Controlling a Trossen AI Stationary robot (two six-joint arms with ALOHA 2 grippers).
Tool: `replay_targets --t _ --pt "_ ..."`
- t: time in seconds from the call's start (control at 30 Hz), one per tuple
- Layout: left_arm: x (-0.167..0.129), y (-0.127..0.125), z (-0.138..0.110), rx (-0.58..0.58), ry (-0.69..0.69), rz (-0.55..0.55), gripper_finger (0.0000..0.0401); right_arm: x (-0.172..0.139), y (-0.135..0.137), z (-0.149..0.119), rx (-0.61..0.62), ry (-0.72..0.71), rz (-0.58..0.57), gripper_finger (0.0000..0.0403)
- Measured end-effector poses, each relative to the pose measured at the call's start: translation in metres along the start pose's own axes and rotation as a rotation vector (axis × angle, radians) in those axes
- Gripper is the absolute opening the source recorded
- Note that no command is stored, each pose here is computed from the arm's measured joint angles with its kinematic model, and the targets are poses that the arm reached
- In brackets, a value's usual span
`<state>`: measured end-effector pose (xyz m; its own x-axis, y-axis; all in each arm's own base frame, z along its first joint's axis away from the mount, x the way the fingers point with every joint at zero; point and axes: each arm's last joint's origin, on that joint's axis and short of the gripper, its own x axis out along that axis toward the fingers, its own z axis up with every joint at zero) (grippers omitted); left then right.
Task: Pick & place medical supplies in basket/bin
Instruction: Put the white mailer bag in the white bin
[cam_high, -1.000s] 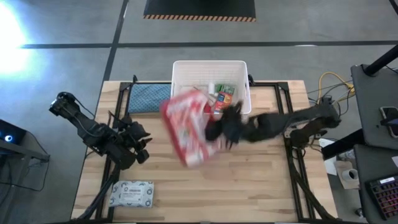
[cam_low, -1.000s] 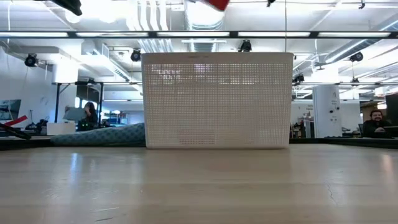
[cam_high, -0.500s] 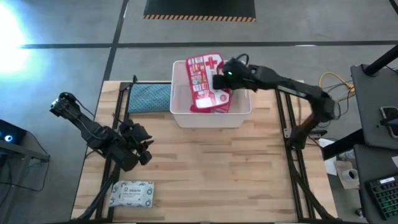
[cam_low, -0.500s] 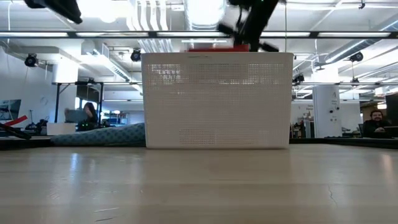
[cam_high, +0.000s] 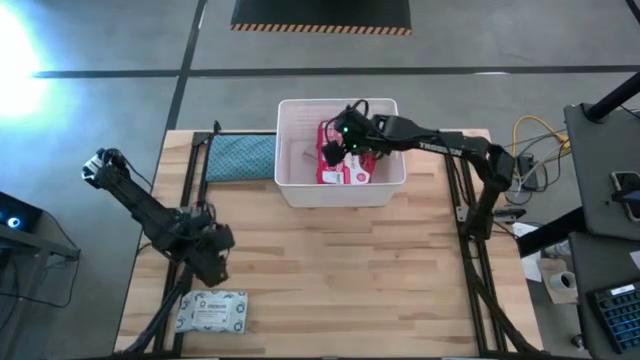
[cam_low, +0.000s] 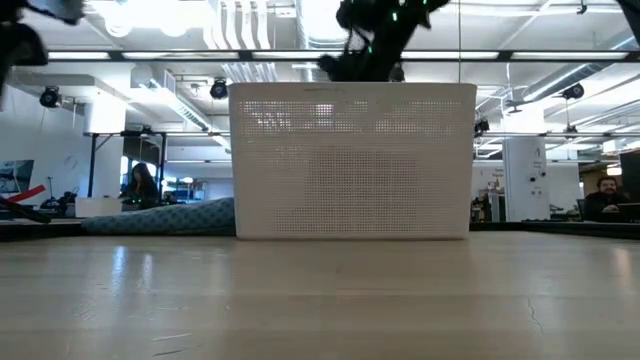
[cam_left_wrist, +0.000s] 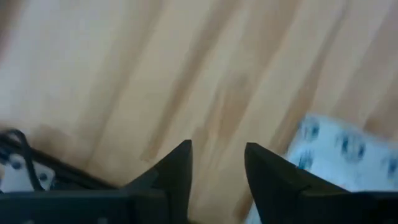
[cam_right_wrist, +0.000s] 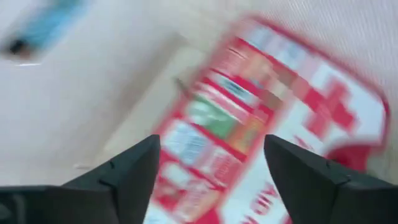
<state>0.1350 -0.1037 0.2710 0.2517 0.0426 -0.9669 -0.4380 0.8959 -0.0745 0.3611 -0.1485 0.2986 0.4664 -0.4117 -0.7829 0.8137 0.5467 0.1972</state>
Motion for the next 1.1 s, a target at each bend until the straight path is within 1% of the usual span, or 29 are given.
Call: replay_targets --t 0.1,0.23,0.3,0.4,0.47,0.57,0.63,0.7,0.8,0.97,1.1 --pt "0.007 -0.002 -0.012 0.087 0.068 -0.017 0.0153 -0.026 0.019 0.002 -0.155 -0.106 0.006 0.0293" --pt "0.011 -0.011 -0.025 0.230 0.061 -0.077 0.0180 -0.074 0.045 0.005 -0.389 -0.262 0.009 0.0312" --pt "0.014 -0.016 -0.031 0.286 0.067 -0.126 0.0187 -0.096 0.056 0.003 -0.473 -0.320 0.000 0.0314" --pt "0.022 -0.023 -0.038 0.327 0.089 -0.213 0.0189 -0.124 0.073 -0.002 -0.547 -0.379 0.014 0.0312" --pt "0.029 -0.027 -0.042 0.335 0.129 -0.284 0.0190 -0.142 0.082 -0.003 -0.565 -0.416 0.032 0.0307" --pt "0.039 -0.035 -0.048 0.348 0.199 -0.430 0.0189 -0.164 0.087 -0.005 -0.567 -0.451 0.041 0.0301" --pt "0.044 -0.040 -0.051 0.353 0.208 -0.521 0.0189 -0.171 0.089 -0.007 -0.566 -0.450 0.054 0.0297" --pt "0.049 -0.044 -0.054 0.351 0.195 -0.583 0.0189 -0.172 0.091 -0.012 -0.567 -0.430 0.059 0.0294" --pt "0.058 -0.044 -0.059 0.356 0.187 -0.613 0.0189 -0.169 0.090 -0.016 -0.561 -0.393 0.052 0.0292" --pt "0.081 -0.034 -0.066 0.357 0.189 -0.596 0.0189 -0.158 0.087 -0.024 -0.554 -0.328 0.018 0.0295" --pt "0.102 -0.025 -0.071 0.359 0.136 -0.614 0.0189 -0.153 0.087 -0.028 -0.539 -0.311 0.014 0.0292"
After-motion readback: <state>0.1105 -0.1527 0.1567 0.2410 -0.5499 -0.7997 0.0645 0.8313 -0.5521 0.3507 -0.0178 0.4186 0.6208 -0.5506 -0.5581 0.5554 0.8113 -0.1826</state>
